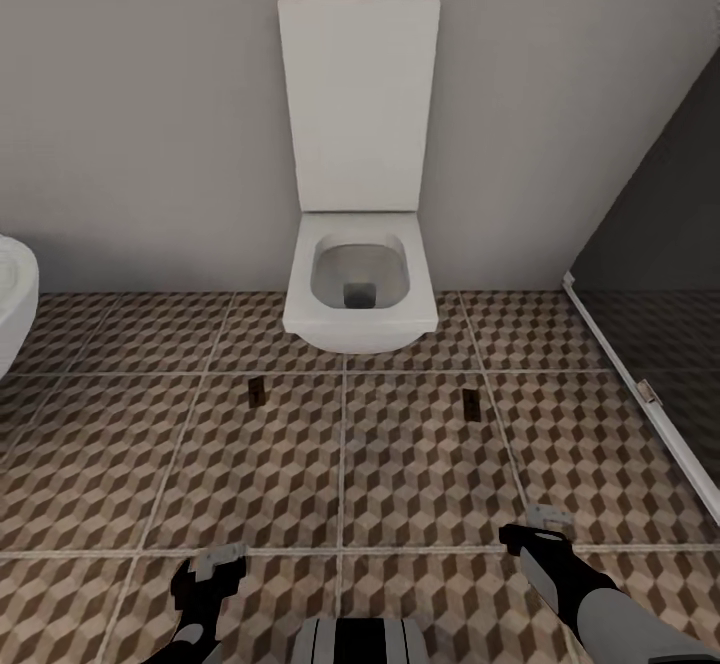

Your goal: Take the four mousetraps from the cabinet in the bathroom and place them on the bathroom floor. Make sure all four end up on the same floor surface, and ensure that at least two of them are either under or directly next to the same bathroom sink.

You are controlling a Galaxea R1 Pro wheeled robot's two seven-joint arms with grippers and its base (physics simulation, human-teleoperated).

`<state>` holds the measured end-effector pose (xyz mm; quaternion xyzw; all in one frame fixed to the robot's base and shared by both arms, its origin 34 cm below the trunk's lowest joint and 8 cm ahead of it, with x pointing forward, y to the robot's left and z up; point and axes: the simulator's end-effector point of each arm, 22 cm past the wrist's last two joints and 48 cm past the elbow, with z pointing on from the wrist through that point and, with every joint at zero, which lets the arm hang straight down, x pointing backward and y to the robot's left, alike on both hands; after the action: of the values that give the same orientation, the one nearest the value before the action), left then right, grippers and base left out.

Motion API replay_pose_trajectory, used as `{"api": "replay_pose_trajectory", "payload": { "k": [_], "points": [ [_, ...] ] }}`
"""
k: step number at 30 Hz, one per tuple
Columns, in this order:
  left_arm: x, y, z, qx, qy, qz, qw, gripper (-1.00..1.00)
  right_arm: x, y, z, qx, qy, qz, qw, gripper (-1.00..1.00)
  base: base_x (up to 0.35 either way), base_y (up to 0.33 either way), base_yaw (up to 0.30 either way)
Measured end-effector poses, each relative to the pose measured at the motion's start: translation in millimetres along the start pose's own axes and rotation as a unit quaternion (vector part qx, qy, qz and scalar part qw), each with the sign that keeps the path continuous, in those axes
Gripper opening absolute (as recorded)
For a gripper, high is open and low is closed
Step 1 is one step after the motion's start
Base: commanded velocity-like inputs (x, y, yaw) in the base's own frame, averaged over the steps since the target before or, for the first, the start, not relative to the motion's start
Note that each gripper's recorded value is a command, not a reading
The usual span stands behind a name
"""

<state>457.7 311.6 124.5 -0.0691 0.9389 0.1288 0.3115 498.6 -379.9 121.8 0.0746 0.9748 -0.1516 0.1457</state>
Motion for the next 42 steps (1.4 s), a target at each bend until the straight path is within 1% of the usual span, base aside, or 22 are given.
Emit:
{"api": "replay_pose_trajectory", "payload": {
  "k": [21, 42],
  "points": [
    [-46, 1, -10.3, 0.000, -0.041, -0.013, 0.9991, 1.00, -41, -5, -27.8, -0.004, -0.041, 0.013, 0.9990, 1.00, 0.000, 0.000, 0.000],
    [-91, 4, -24.1, 0.002, -0.082, -0.025, 0.9963, 1.00, -80, -10, -58.8, -0.012, -0.082, 0.027, 0.9962, 1.00, 0.000, 0.000, 0.000]
  ]
}}
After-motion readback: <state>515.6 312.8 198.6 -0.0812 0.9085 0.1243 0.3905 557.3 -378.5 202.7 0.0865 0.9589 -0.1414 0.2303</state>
